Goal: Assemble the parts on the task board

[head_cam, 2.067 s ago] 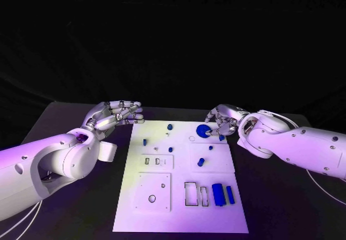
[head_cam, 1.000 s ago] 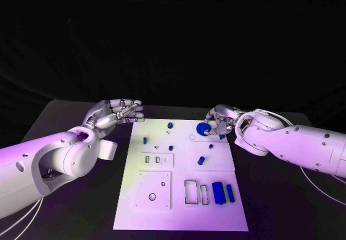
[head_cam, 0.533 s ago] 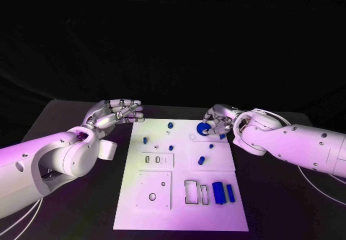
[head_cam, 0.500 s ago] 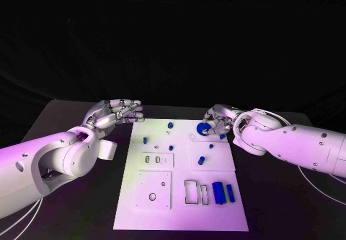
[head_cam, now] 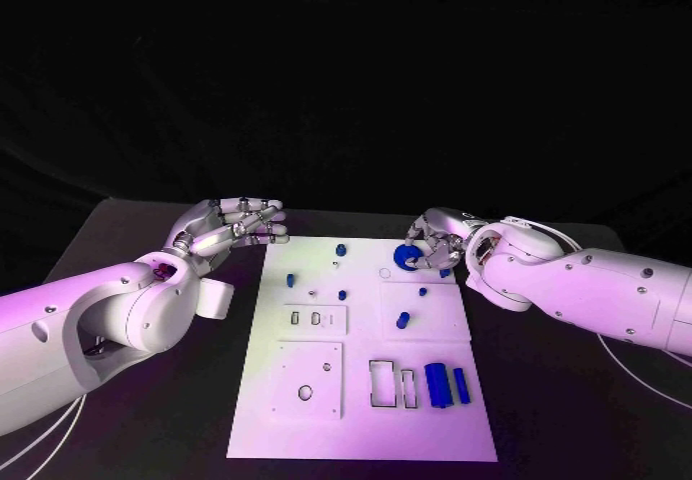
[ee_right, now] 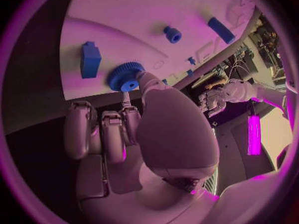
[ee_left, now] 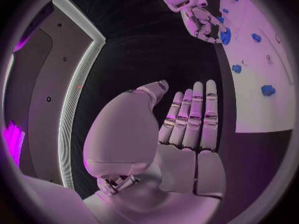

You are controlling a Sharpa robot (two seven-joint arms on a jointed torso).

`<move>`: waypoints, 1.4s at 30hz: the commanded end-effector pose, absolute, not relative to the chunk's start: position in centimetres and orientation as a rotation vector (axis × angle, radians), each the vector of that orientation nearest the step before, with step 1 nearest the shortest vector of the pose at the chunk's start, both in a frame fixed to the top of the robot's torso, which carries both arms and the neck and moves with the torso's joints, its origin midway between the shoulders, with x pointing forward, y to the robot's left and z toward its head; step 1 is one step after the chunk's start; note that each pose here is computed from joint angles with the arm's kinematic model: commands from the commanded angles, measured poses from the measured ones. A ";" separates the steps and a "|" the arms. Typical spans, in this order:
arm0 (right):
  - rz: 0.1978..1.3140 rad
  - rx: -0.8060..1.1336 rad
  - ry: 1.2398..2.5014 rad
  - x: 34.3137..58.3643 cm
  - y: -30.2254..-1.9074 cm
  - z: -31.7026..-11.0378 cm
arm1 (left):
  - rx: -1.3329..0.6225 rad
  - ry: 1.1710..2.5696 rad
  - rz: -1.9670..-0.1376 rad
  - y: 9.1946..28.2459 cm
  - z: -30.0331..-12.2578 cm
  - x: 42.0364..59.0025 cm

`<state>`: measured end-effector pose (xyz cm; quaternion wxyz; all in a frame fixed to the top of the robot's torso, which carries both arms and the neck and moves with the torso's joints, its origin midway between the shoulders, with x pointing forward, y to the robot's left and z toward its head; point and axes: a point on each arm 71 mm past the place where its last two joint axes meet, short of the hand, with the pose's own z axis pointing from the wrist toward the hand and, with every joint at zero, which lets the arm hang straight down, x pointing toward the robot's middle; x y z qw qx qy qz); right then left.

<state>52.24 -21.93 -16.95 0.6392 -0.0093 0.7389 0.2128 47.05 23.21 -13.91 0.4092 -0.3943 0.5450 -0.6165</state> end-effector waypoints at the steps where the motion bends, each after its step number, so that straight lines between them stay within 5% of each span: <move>1: 0.457 -0.036 1.673 52.1 -22.0 -17.3 | -0.979 1.381 -1.575 23.0 -13.8 47.0; 22: 0.549 -0.244 1.374 48.8 -15.7 -14.5 | -0.980 1.382 -1.575 22.9 -13.9 47.1; 42: 0.630 -0.350 1.372 48.5 -8.7 -16.1 | -0.978 1.381 -1.579 22.6 -13.8 47.2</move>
